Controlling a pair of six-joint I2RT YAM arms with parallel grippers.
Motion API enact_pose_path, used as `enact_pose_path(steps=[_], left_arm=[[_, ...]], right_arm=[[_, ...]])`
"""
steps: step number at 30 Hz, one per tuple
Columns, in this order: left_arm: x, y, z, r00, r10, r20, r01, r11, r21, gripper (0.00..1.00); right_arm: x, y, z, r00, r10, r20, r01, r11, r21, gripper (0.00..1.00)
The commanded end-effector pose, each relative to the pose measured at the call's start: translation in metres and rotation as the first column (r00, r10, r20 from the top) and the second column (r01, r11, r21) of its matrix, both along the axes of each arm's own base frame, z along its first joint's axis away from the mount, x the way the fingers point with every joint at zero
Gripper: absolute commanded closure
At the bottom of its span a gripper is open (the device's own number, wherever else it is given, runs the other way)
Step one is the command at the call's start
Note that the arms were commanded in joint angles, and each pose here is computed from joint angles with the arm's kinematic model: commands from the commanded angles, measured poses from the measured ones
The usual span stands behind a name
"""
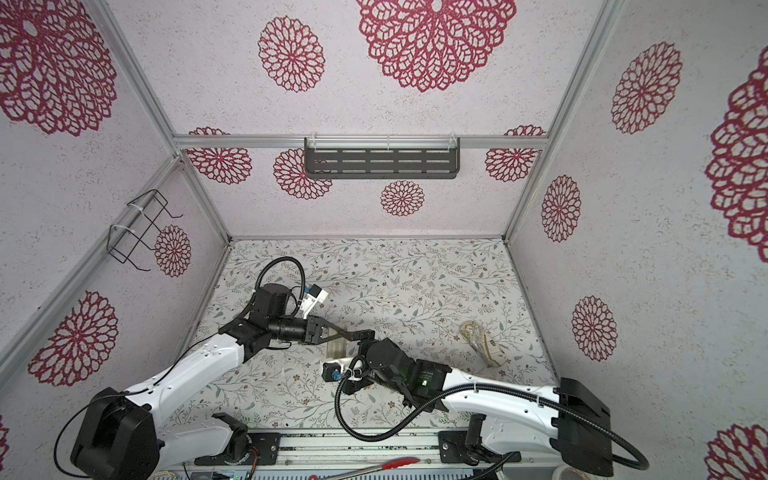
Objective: Load the batteries into the remote control
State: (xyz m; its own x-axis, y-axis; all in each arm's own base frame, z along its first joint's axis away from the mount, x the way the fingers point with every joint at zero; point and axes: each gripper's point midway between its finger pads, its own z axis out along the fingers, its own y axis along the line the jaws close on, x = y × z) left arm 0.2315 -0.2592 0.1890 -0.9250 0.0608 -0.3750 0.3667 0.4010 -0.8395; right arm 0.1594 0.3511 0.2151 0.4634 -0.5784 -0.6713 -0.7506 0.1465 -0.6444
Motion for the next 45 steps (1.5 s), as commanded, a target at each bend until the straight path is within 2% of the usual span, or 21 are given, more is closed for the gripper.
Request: enact_pose_path(steps=[1,8,14,18,24,45], left_arm=[[-0.008,-0.007,0.014,0.998,-0.057,-0.002,0.056,0.997,-0.048,1.00],[-0.008,-0.007,0.013,0.999,-0.054,-0.006,0.053,0.998,-0.045,1.00],[-0.007,-0.007,0.013,0.999,-0.051,-0.006,0.050,0.998,-0.044,1.00],[-0.006,-0.005,0.012,0.999,-0.044,-0.008,0.043,0.998,-0.039,1.00],[-0.005,-0.005,0.011,0.999,-0.046,-0.001,0.046,0.999,-0.026,1.00],[-0.009,-0.007,0.012,0.998,-0.055,0.001,0.055,0.998,-0.028,1.00]], right_arm=[[0.019,-0.002,0.020,0.993,-0.090,0.080,0.088,0.996,0.023,0.05],[0.023,-0.007,0.038,0.980,-0.133,0.151,0.119,0.988,0.096,0.05],[0.019,-0.008,0.044,0.979,-0.124,0.160,0.107,0.988,0.115,0.05],[0.009,-0.007,0.044,0.990,-0.070,0.120,0.056,0.992,0.115,0.04],[-0.014,-0.004,0.039,0.999,0.036,-0.011,-0.035,0.996,0.087,0.03],[-0.004,0.004,0.015,0.999,0.002,-0.035,-0.002,1.000,0.001,0.03]])
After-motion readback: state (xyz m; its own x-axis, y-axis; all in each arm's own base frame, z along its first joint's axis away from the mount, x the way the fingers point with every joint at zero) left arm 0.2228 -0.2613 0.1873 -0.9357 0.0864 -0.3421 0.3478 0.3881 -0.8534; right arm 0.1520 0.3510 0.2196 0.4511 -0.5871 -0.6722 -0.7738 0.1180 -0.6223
